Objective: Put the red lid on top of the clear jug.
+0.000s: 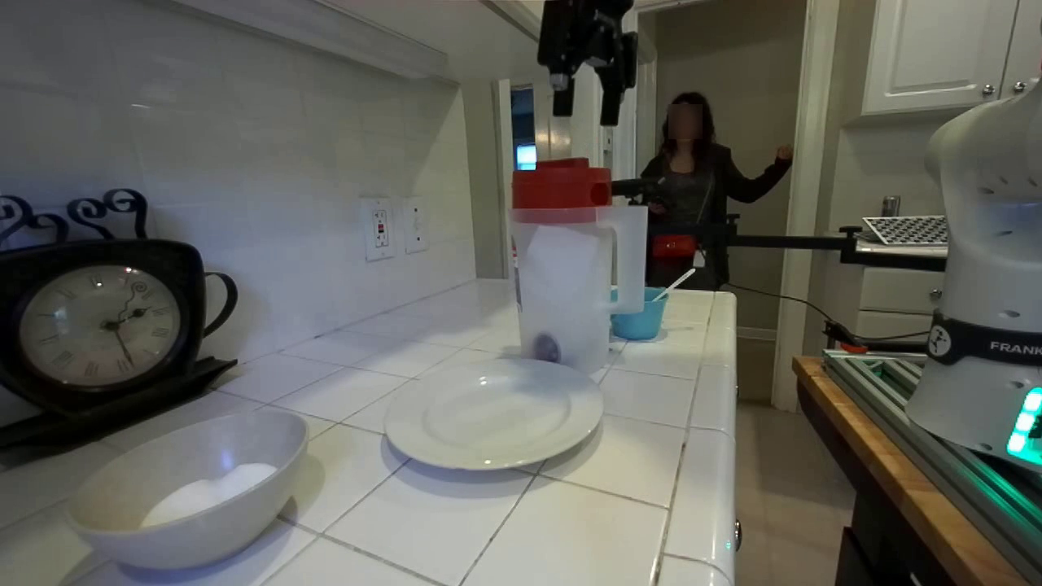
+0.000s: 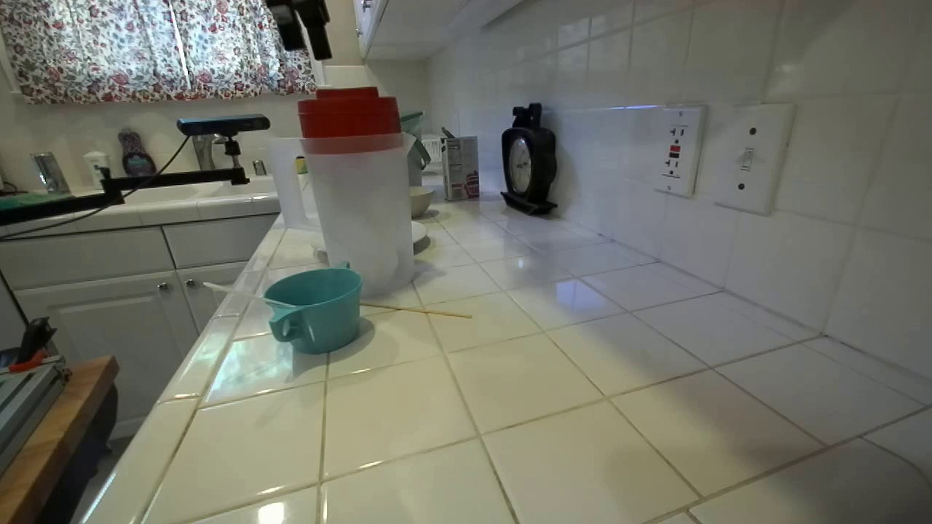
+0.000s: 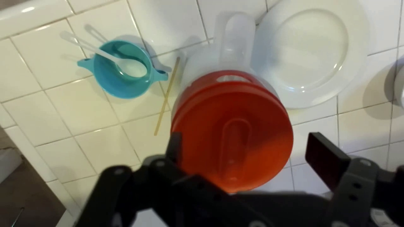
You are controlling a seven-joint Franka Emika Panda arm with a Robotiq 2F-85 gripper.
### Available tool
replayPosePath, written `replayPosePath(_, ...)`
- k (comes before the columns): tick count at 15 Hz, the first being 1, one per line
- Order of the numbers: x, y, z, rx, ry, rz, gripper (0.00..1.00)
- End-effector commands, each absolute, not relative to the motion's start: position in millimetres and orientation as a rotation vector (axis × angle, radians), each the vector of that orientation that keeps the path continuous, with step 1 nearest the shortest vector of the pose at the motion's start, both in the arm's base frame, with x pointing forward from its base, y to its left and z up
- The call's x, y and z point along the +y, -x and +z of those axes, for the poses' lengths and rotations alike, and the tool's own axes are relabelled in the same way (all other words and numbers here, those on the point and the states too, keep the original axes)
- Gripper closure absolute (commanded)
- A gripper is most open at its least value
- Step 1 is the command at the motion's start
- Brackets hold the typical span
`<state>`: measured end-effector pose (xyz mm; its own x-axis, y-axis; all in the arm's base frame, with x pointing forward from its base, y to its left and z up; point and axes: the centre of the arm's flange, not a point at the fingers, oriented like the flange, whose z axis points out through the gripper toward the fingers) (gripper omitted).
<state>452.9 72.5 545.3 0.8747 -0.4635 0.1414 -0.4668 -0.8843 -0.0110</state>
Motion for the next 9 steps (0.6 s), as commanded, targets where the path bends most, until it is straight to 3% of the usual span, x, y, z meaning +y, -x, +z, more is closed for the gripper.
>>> replayPosePath(1, 84, -419, 567, -0.644, -3.022, 0.176, 0.0)
replayPosePath(6, 110, -374, 580, -0.598, -2.966, 0.155, 0.0)
replayPosePath(9, 116, -377, 584, -0.604, -2.97, 0.149, 0.0)
